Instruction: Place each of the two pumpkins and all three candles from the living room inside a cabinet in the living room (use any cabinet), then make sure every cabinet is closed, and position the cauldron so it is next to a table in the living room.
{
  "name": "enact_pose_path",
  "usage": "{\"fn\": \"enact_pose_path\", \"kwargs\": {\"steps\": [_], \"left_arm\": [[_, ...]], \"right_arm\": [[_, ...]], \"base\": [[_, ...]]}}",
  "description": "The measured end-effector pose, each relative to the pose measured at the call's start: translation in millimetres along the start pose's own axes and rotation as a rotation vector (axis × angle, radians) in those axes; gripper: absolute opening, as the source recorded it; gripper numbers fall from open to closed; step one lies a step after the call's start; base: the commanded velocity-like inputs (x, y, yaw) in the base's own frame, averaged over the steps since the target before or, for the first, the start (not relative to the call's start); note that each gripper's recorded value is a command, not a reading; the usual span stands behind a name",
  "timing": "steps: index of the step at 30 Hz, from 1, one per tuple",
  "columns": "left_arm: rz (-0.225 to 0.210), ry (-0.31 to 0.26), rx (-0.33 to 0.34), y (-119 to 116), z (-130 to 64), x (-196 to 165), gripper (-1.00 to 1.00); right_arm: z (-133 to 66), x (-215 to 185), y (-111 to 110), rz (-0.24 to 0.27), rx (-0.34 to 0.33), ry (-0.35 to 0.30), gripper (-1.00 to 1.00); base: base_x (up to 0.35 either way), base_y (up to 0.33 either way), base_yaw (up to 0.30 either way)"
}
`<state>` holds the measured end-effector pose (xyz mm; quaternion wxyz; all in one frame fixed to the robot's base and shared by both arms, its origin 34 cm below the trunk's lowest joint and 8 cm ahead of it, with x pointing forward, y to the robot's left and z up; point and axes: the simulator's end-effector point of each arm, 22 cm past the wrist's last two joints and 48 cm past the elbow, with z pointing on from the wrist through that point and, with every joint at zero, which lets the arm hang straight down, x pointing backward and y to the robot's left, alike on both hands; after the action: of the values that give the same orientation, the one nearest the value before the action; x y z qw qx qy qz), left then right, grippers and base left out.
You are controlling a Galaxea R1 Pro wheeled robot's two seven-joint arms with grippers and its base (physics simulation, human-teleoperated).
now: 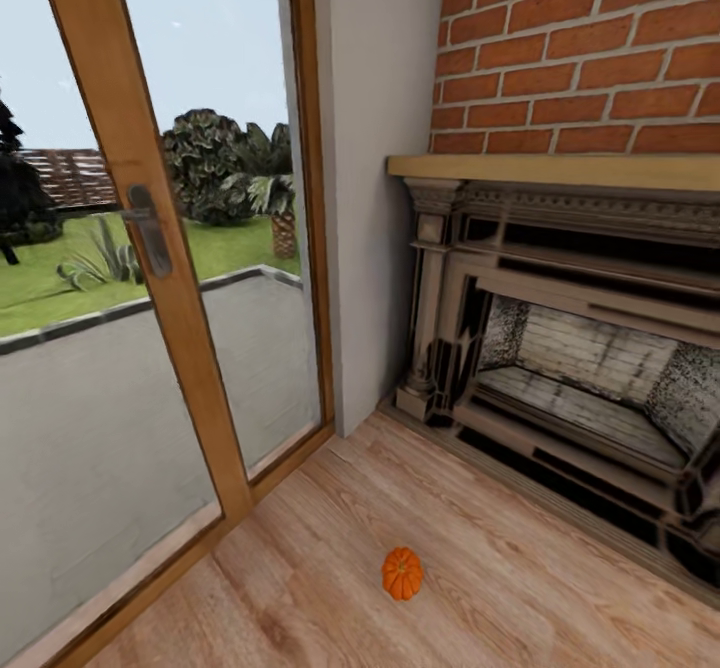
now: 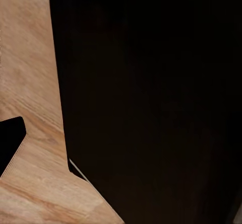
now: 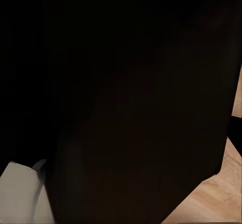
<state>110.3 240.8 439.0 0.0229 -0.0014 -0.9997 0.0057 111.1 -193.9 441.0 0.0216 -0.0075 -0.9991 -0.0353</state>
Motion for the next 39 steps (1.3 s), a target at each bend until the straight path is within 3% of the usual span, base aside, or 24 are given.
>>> {"fn": "enact_pose_path", "kwargs": {"steps": [39], "left_arm": [[-0.002, 0.025, 0.0, 0.0, -0.4, 9.3, 1.0]], "right_arm": [[-0.4, 9.6, 0.1, 0.003, 0.0, 0.025, 1.0]], "base": [[0.0, 0.0, -0.26]]}}
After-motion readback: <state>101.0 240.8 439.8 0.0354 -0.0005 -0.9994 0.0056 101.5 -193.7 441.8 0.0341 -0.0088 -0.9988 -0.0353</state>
